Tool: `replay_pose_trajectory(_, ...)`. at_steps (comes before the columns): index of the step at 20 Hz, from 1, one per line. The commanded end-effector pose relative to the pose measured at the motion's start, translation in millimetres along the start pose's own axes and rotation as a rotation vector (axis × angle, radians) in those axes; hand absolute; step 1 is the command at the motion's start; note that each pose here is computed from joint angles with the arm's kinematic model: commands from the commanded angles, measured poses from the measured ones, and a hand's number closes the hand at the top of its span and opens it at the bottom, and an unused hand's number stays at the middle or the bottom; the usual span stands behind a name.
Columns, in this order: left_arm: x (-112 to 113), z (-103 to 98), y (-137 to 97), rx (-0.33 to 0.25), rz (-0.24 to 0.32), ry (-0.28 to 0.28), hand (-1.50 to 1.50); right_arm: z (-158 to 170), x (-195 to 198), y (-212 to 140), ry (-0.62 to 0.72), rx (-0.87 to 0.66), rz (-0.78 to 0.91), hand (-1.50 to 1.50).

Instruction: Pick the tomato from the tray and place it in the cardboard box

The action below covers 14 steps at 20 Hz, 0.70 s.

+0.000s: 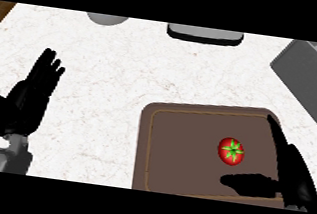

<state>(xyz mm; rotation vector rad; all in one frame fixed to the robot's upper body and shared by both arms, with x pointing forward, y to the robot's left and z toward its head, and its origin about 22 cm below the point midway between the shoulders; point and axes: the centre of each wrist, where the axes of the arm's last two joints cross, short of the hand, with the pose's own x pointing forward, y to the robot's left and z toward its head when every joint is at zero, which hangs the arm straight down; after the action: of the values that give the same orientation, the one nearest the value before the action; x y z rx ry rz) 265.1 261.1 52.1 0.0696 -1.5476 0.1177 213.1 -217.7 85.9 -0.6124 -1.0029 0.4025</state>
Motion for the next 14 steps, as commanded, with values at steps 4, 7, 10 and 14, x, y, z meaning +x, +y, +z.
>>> replay_pose_trajectory(4, 13.0, 14.1, -9.3, 0.005, -0.006, 0.001, 0.0, 1.8, 12.1, 12.1, 0.012, 0.025, 0.016, -1.5)
replay_pose_trajectory(7, 5.0, 6.8, 5.3, -0.002, -0.003, 0.006, 0.0, -8.8, 9.6, 9.0, 0.006, 0.042, -0.002, -1.5)
replay_pose_trajectory(10, 1.0, 2.0, 3.0, -0.004, -0.003, -0.003, 0.0, -18.6, -12.2, 7.2, -0.001, 0.043, 0.003, -1.5)
replay_pose_trajectory(14, 11.1, -8.9, -4.3, -0.008, -0.005, 0.0, 0.0, -33.8, -5.4, 17.7, 0.018, 0.043, 0.004, -1.5)
